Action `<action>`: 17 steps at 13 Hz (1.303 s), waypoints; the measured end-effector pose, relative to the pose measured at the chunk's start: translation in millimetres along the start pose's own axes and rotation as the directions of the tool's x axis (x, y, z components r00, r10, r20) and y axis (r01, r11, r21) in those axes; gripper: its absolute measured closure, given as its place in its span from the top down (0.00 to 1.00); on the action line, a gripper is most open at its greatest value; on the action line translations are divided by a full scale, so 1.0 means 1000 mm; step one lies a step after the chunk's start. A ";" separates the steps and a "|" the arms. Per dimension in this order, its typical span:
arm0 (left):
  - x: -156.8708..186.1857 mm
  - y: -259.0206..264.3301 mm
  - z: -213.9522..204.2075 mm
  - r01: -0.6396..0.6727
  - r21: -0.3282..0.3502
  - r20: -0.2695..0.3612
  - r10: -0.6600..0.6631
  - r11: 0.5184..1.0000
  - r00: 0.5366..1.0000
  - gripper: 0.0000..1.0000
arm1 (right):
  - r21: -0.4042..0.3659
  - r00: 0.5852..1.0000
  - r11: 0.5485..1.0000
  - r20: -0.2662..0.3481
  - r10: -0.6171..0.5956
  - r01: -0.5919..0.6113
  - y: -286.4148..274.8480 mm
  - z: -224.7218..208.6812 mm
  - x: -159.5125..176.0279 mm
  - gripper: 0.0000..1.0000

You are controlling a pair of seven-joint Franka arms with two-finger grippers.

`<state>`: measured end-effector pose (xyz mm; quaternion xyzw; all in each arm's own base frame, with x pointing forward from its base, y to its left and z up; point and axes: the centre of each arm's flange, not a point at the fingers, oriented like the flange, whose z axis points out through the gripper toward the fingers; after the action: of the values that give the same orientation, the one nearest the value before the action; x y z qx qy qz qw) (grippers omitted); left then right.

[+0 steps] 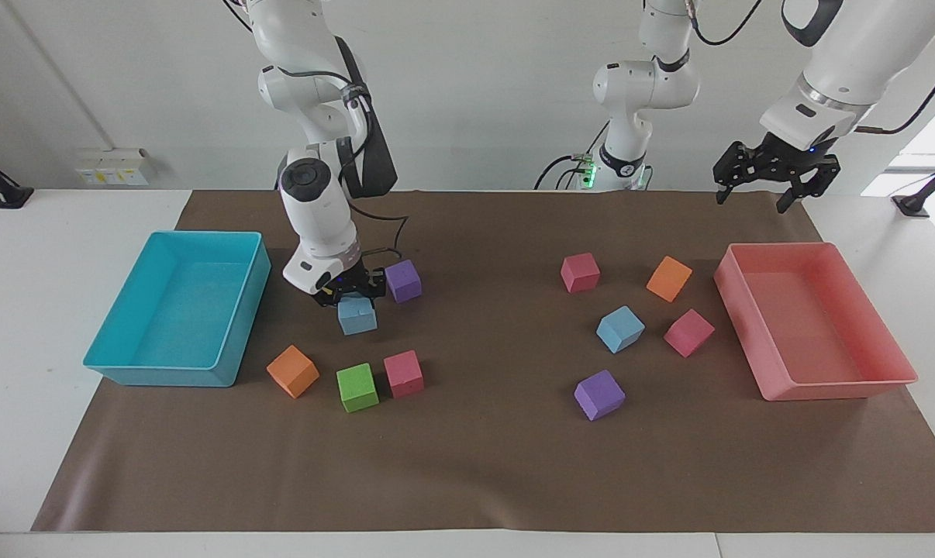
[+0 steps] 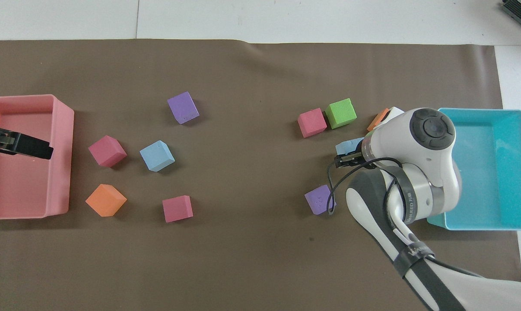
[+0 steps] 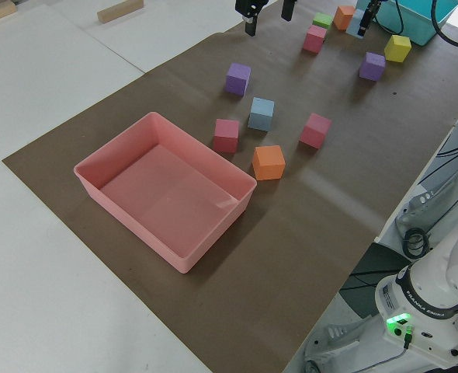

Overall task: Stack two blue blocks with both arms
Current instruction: 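Close the right gripper on the light blue cube and lift it, then carry the light blue cube to the table center and release it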

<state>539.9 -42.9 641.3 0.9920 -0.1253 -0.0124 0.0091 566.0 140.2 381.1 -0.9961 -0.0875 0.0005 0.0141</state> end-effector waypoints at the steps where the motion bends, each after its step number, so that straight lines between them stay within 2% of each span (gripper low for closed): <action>1: 0.000 0.000 0.000 0.000 0.000 0.000 0.000 1.000 1.000 1.00 | -0.001 1.000 1.000 -0.002 -0.005 0.005 -0.002 -0.013 0.005 0.59; 5: 0.000 0.000 0.000 0.000 0.000 0.000 0.000 1.000 1.000 1.00 | -0.004 0.999 1.000 -0.031 0.025 -0.025 -0.029 -0.037 0.021 0.59; 9: 0.000 0.000 0.000 0.000 0.000 0.000 0.000 1.000 1.000 1.00 | -0.012 0.999 0.999 -0.014 0.048 -0.048 -0.086 -0.039 0.042 0.59; 14: 0.000 0.000 0.000 0.000 0.000 0.000 0.000 1.000 1.000 1.00 | -0.036 0.993 0.992 0.017 0.119 -0.119 -0.190 0.006 0.063 0.59; 17: 0.000 0.000 0.000 0.000 0.000 0.000 0.000 1.000 1.000 1.00 | -0.024 0.987 0.987 0.021 0.160 -0.160 -0.225 0.035 0.065 0.59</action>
<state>539.9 -42.9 641.3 0.9920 -0.1253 -0.0124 0.0091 590.5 374.4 352.7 -0.9999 -0.0075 0.0121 0.0017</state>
